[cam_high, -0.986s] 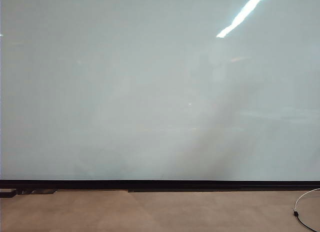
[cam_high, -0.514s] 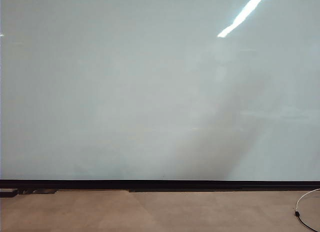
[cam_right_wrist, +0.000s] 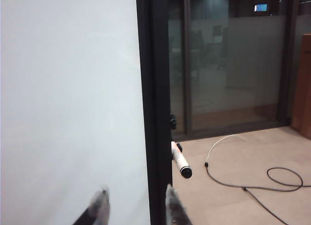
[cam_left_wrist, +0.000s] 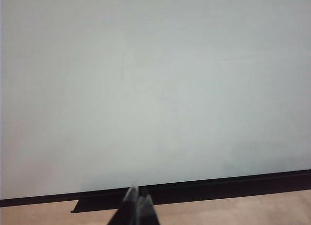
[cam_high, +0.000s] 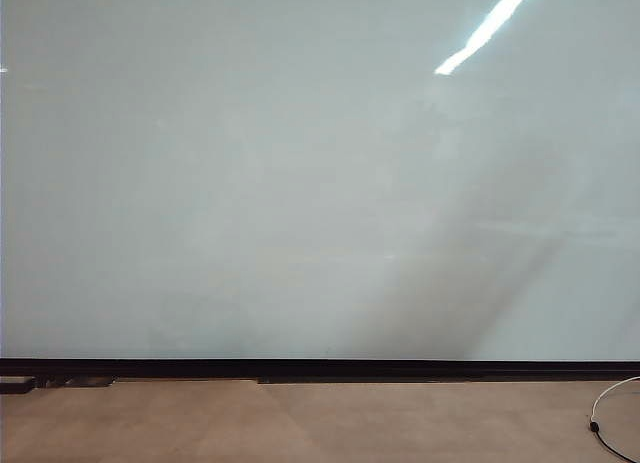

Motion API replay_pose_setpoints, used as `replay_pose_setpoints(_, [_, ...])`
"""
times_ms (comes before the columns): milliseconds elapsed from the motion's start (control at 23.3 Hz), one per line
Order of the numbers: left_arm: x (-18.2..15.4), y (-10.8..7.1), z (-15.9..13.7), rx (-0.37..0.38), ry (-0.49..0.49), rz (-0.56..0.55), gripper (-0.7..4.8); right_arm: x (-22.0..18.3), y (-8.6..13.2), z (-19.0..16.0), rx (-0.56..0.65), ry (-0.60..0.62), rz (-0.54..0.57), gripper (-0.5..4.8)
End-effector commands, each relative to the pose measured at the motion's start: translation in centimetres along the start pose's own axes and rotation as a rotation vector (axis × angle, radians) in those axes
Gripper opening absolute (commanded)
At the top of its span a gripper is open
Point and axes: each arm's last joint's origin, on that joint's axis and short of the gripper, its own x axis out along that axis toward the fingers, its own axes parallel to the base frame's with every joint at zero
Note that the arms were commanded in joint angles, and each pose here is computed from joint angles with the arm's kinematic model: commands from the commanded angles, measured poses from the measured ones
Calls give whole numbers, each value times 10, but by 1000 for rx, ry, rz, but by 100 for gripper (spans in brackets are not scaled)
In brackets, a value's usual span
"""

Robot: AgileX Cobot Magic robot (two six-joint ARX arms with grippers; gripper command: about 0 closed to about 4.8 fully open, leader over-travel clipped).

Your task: Pick up the pen on the shelf to the right of the whiteboard and draw a straight line.

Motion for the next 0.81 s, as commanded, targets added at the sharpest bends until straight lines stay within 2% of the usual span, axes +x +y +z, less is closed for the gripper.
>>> replay_pose_setpoints(43, [0, 0, 2, 4, -12, -1, -5, 5, 1, 13, -7, -18, 24, 188])
replay_pose_setpoints(129, [0, 0, 2, 4, -12, -1, -5, 11, 0, 22, -44, -4, 15, 217])
replay_pose_setpoints(300, [0, 0, 2, 4, -12, -1, -5, 30, -2, 38, -136, 43, 21, 240])
replay_pose_setpoints(471, [0, 0, 2, 4, -12, -1, -5, 55, -14, 34, -117, 112, 116, 316])
replay_pose_setpoints(600, [0, 0, 2, 4, -12, -2, -5, 69, -27, 22, -77, 147, 130, 321])
replay_pose_setpoints(814, [0, 0, 2, 4, -12, -1, -5, 87, -42, 11, -71, 93, 139, 339])
